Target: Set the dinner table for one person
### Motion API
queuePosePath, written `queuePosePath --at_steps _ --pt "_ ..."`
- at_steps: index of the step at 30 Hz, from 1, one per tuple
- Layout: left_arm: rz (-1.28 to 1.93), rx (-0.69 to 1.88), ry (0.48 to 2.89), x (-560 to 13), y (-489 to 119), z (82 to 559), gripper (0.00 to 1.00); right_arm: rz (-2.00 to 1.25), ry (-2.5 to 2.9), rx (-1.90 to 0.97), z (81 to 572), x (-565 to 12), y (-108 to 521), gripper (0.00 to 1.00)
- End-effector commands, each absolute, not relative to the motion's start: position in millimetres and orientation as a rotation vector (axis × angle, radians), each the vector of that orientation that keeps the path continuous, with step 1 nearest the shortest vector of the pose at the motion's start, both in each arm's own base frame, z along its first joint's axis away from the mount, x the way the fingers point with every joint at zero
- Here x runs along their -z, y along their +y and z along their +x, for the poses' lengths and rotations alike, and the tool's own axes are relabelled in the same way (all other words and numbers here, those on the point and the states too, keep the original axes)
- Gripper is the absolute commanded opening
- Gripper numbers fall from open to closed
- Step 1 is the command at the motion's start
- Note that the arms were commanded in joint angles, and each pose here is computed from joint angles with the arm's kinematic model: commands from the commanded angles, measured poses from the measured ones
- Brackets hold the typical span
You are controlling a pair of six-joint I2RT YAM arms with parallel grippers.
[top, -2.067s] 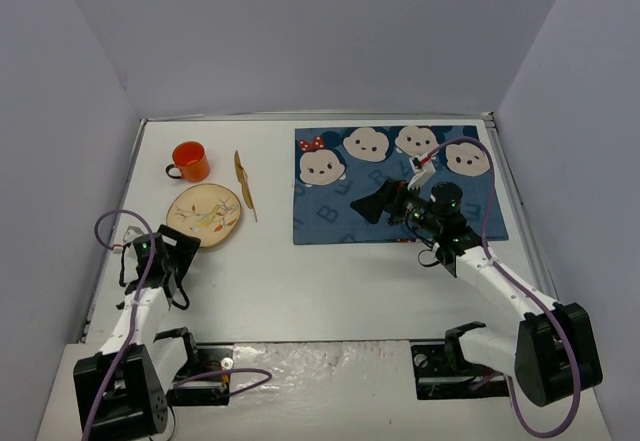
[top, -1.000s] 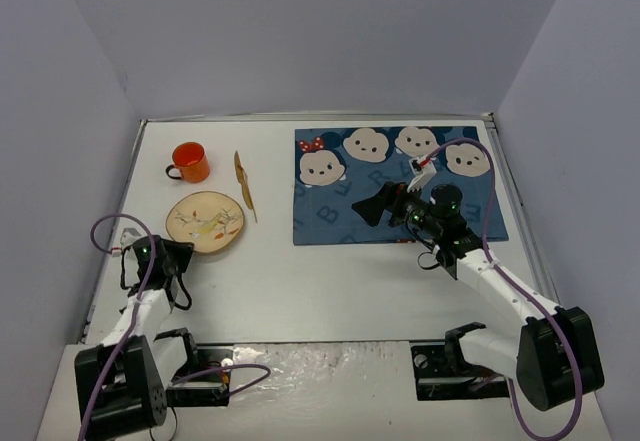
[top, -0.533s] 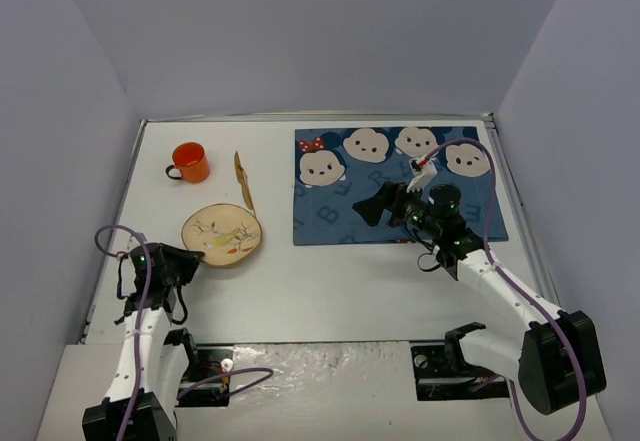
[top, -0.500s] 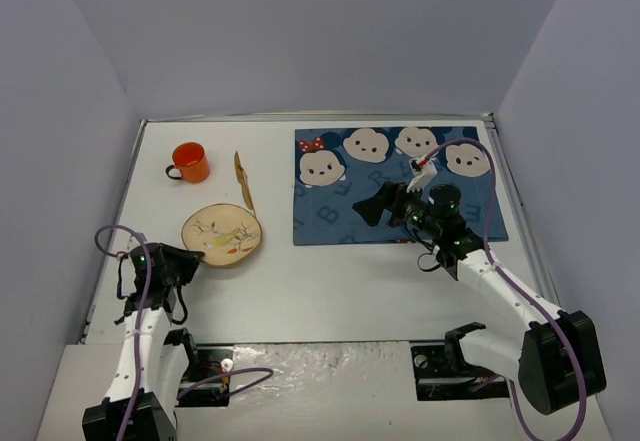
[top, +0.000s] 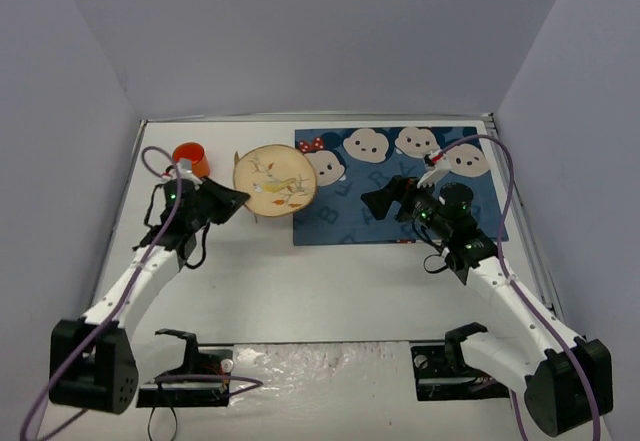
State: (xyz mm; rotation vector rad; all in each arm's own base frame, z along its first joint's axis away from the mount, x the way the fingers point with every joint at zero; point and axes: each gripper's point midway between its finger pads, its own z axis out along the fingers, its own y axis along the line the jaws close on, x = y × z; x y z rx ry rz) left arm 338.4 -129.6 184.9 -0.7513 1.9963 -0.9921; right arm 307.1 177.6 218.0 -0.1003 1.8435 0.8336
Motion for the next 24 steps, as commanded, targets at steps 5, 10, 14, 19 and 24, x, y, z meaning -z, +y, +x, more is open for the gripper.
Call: queuePosePath --at_steps 5,10,14,19,24 --pt "-0.325 1.358 1.684 -315 -274 436 0.00 -0.053 1.691 -0.784 312 -276 166 0.99" --pt "-0.280 1.442 1.696 -301 -336 473 0.00 -0.031 1.695 -0.738 314 -276 159 0.99" --pt "-0.259 1.513 1.649 -312 -373 498 0.00 -0.020 1.707 -0.700 314 -275 153 0.99" --pt "-0.276 1.563 1.667 -290 -408 515 0.00 -0.007 1.716 -0.680 314 -272 150 0.99" --pt "-0.290 1.554 1.703 -267 -431 522 0.00 0.003 1.725 -0.679 313 -266 148 0.99"
